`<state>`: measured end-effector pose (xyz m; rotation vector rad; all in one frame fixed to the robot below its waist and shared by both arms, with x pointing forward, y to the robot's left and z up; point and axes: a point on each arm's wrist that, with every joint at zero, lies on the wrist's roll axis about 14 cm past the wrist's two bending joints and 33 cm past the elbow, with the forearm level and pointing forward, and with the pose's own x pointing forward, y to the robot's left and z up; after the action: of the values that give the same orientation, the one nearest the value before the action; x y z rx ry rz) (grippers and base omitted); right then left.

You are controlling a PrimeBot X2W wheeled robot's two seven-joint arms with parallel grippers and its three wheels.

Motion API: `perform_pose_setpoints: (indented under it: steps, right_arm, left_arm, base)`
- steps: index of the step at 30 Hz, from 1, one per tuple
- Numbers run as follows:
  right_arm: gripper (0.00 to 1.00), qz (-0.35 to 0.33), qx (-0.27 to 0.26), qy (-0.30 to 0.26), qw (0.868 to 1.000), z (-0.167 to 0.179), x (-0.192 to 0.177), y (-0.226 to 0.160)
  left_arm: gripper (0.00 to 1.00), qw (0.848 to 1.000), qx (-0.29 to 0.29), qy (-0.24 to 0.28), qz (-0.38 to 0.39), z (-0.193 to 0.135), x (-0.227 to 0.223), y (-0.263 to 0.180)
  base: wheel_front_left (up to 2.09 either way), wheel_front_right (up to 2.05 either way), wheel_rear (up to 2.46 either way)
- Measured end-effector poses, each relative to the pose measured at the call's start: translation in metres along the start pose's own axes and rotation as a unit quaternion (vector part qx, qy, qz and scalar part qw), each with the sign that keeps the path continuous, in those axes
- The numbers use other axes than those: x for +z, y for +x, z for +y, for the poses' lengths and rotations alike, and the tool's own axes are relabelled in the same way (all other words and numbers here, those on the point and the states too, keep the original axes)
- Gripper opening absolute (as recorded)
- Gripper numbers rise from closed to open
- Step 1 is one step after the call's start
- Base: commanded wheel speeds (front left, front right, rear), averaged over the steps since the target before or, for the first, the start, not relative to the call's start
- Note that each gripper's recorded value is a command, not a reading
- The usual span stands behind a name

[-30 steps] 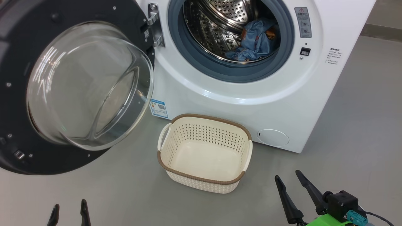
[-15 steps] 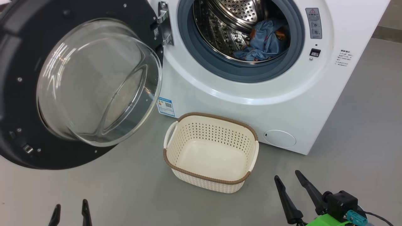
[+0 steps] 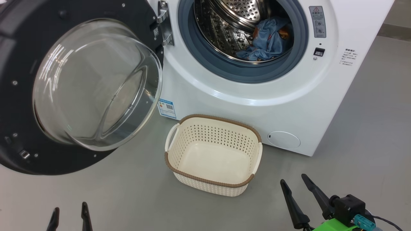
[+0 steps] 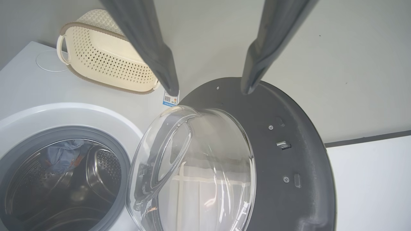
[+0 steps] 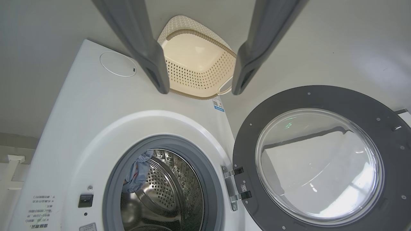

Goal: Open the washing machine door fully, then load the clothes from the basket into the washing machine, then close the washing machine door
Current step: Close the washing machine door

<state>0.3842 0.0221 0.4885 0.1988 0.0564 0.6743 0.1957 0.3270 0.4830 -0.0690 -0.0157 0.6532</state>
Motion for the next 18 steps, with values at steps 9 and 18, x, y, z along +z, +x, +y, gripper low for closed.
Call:
perform_pose_setpoints:
  steps: [9,18]
  right_arm:
    - [1.0,-0.001,-0.007,-0.002,1.0,-0.0048,0.0012,-0.0032]
    - [1.0,-0.003,-0.009,-0.004,1.0,-0.0056,0.0029,-0.0045]
  left_arm:
    - [1.0,1.0,-0.004,0.0,-0.001,-0.0038,0.0006,0.0025]
    - [0.0,1.0,-0.005,-0.001,-0.003,-0.004,0.0016,0.0031]
  base:
    - [0.0,0.0,0.0]
    - [0.0,0.0,0.0]
